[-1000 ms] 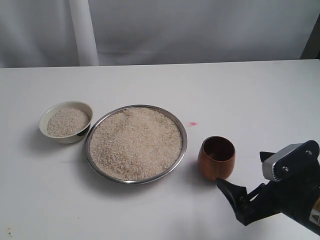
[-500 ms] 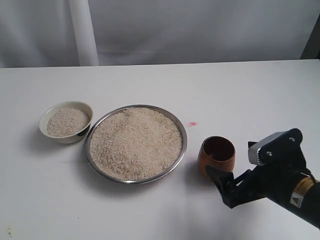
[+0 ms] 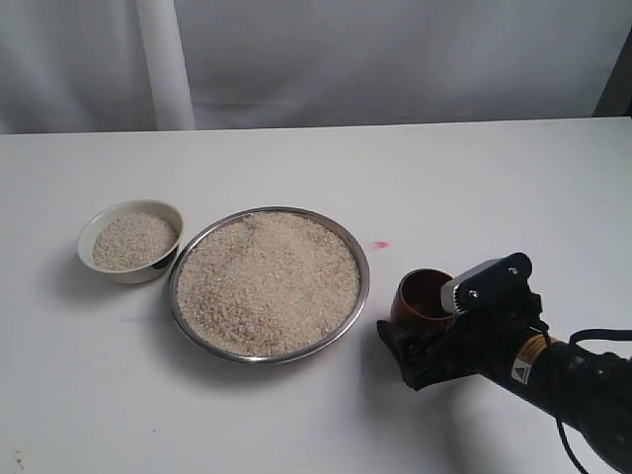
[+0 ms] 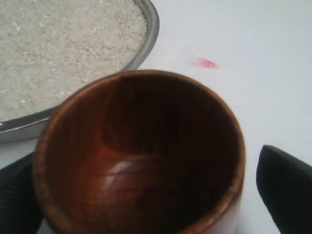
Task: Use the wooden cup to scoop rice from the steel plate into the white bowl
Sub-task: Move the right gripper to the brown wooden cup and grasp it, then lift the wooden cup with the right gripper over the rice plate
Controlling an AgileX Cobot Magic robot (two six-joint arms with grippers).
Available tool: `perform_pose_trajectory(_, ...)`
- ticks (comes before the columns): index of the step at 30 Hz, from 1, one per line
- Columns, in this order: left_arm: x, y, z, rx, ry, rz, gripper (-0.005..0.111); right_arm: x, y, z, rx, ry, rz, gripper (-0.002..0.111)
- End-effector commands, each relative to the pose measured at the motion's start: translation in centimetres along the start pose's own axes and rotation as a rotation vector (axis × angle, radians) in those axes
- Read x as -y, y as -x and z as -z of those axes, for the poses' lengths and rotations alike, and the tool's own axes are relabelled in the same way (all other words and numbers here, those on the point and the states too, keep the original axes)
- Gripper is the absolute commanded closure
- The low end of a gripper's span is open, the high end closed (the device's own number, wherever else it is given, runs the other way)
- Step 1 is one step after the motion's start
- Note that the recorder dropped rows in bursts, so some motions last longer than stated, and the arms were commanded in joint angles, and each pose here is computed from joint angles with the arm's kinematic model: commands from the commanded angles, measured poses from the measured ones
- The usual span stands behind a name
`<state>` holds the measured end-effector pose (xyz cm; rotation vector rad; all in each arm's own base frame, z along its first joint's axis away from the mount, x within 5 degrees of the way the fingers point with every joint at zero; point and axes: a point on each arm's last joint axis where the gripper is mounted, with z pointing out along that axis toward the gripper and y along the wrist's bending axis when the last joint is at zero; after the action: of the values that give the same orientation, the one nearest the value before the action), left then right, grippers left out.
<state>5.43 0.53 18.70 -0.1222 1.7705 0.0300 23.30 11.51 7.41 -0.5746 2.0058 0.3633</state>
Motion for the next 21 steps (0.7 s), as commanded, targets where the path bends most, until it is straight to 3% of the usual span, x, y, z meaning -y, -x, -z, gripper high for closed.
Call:
perform_pose_trajectory(1,0.04,0.04,-0.01,0.007,-0.007,0.002,0.107,0.0,0.1,-1.04,0.021,0.011,0.011,0.005)
perform_pose_trajectory(14,0.04,0.04,-0.01,0.007,-0.007,0.002,0.107,0.07,-0.32,-1.73,0.012,0.013,0.011,0.01)
perform_pose_trajectory(17,0.04,0.04,-0.01,0.007,-0.007,0.002,0.107,0.07,-0.32,-1.73,0.012,0.013,0.011,0.017)
perform_pose_trajectory(21,0.04,0.04,-0.01,0.007,-0.007,0.002,0.107,0.07,-0.3,-1.73,0.014,0.013,0.011,0.035)
